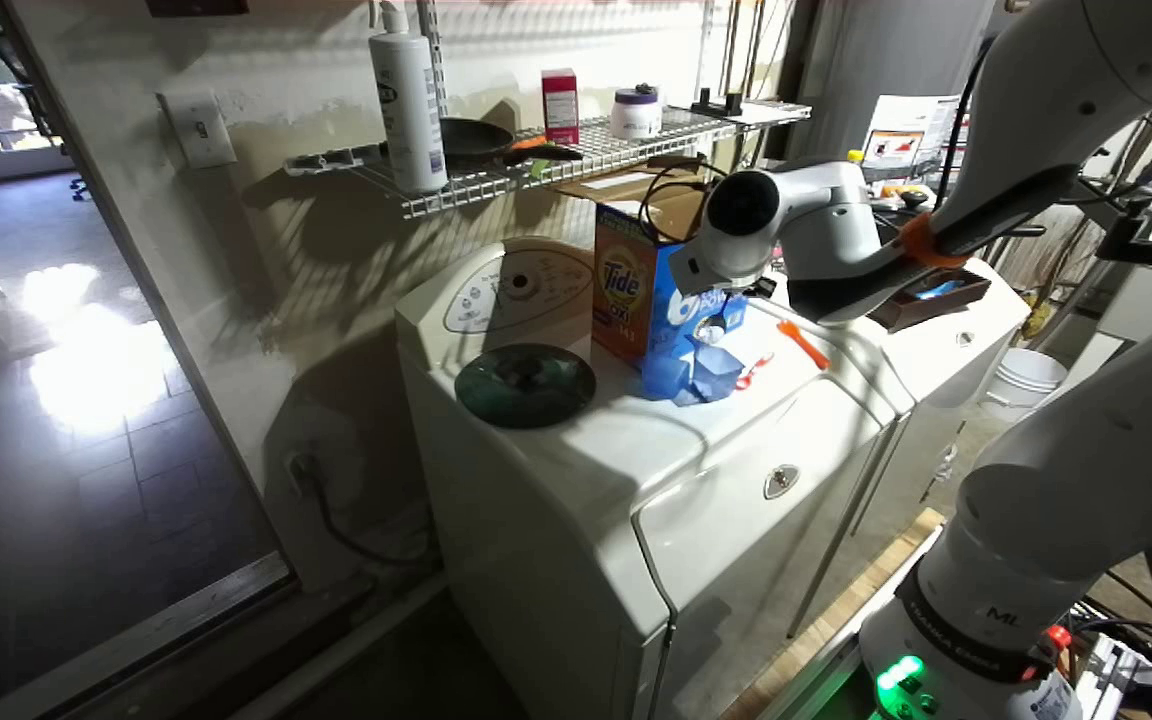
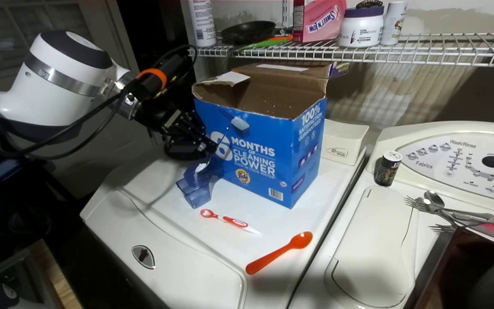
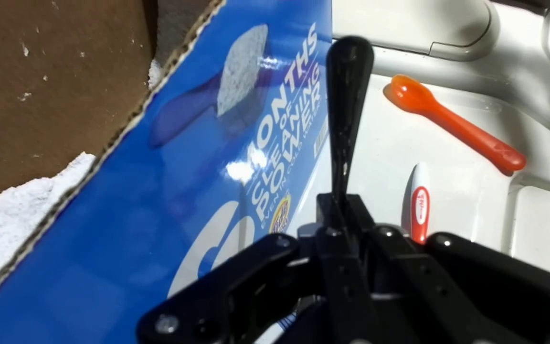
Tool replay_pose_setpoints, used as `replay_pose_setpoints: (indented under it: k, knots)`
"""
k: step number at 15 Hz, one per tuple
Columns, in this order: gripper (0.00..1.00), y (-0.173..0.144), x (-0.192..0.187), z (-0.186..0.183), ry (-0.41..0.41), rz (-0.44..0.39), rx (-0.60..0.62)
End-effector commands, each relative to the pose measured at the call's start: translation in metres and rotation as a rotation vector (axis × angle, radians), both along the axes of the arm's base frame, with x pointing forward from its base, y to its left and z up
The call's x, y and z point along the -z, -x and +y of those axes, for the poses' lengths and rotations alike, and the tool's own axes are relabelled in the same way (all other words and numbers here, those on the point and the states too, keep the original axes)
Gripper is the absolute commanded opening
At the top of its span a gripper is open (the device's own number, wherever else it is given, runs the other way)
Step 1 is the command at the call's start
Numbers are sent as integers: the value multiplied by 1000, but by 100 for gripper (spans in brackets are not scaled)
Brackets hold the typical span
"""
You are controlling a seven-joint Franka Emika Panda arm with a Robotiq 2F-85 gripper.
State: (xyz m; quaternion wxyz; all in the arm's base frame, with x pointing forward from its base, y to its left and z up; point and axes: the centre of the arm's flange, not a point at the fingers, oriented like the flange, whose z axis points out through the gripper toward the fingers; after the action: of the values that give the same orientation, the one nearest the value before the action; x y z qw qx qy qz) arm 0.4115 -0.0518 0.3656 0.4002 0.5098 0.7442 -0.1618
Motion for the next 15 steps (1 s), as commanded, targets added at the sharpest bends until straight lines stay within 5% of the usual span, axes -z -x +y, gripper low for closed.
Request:
replay_pose_setpoints:
  k: [1,15]
  knots:
    - [2,12,1,6,52,-22,3]
    - [2,18,-1,13,120,-60,-3]
